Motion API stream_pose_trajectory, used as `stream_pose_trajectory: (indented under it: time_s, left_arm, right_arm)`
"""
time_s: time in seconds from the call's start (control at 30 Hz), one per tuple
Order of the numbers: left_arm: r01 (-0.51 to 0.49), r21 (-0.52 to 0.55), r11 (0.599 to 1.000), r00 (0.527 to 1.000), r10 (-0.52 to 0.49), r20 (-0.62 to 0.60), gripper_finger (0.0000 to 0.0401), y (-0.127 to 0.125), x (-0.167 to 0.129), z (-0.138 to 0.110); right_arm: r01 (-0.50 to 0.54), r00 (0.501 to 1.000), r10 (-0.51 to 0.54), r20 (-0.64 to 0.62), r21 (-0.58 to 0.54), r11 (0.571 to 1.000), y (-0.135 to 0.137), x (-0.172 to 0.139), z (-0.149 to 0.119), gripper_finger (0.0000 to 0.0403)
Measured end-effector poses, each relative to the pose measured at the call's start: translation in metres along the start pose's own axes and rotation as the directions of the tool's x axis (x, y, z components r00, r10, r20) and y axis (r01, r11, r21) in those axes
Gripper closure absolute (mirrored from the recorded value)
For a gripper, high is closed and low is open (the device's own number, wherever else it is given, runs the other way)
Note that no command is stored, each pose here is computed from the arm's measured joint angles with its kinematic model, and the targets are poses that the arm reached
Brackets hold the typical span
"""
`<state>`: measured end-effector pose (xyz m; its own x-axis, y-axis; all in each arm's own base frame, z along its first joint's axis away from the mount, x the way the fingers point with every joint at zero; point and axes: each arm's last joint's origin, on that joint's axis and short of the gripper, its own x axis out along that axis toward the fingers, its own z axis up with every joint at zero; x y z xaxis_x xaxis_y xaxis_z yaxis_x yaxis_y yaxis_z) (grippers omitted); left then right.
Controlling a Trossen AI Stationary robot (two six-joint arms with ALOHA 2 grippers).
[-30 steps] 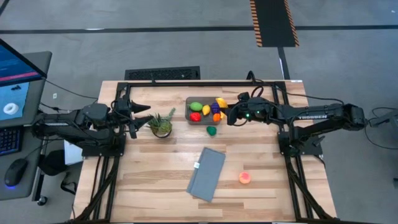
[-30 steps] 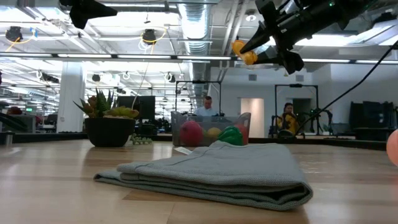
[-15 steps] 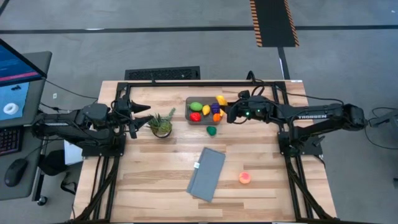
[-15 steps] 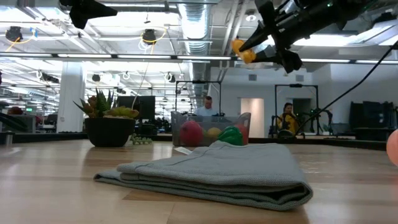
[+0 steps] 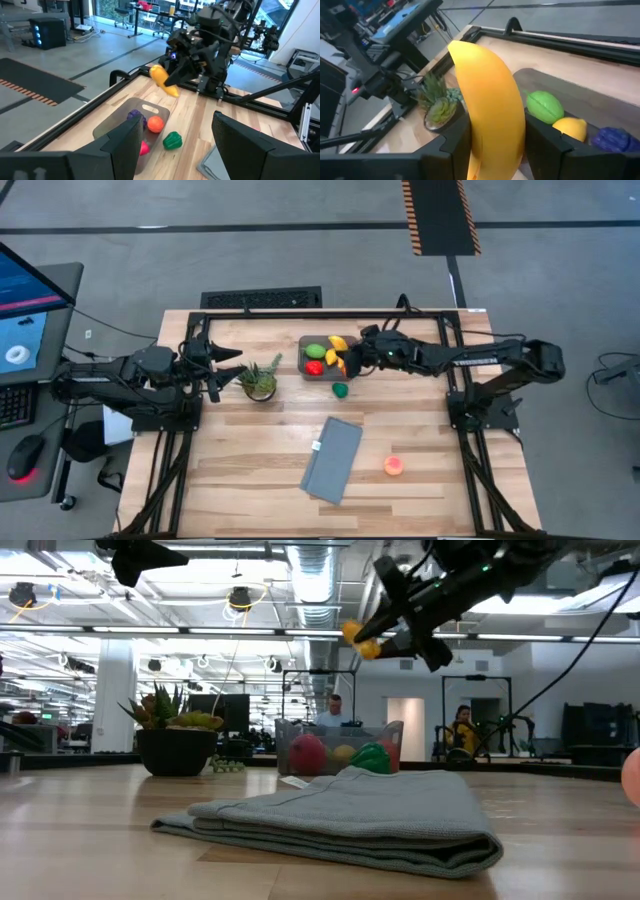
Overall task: Pick and placing Produce into tupperware
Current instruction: Put the banana into the black bin
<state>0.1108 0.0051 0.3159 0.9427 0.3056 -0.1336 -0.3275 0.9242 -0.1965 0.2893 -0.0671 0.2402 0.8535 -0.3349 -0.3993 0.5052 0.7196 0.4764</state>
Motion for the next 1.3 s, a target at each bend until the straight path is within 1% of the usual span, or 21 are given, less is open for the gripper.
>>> stream_pose_trajectory:
  time_s: [0.23, 0.53, 0.77, 0.9, 1.07, 1.3]
  left_arm:
    - [-0.001, 0.0, 1.0, 1.0, 0.001, 0.0, 0.0174, 0.0, 0.0, 0.0]
    - [-0.017, 0.01, 1.0, 1.0, 0.017, 0.004, 0.0174, 0.0, 0.0, 0.0]
    - [-0.017, 0.011, 1.0, 1.0, 0.017, 0.004, 0.0174, 0.0, 0.0, 0.0]
    - [-0.018, 0.011, 1.0, 1.0, 0.018, 0.004, 0.0174, 0.0, 0.0, 0.0]
    - [-0.018, 0.006, 1.0, 1.0, 0.018, 0.004, 0.0174, 0.0, 0.0, 0.0]
    - [-0.018, 0.001, 1.0, 1.0, 0.018, 0.004, 0.0174, 0.001, 0.0, 0.0]
  right_arm:
    - [0.014, 0.999, -0.014, -0.046, 0.004, 1.0, -0.014, 0.02, 0.005, 0.0216]
    - [0.032, 0.992, -0.029, -0.123, 0.016, 0.999, -0.031, 0.038, -0.002, 0.0224]
    - [0.036, 0.983, -0.032, -0.179, 0.017, 0.999, -0.036, 0.05, -0.013, 0.0215]
    - [0.035, 0.978, -0.031, -0.206, 0.017, 0.999, -0.037, 0.058, -0.018, 0.0217]
    - [0.005, 0.977, -0.006, -0.211, -0.005, 1.0, -0.031, 0.067, -0.015, 0.0223]
    - [0.024, 0.972, -0.029, -0.232, -0.025, 0.999, -0.034, 0.078, -0.009, 0.0215]
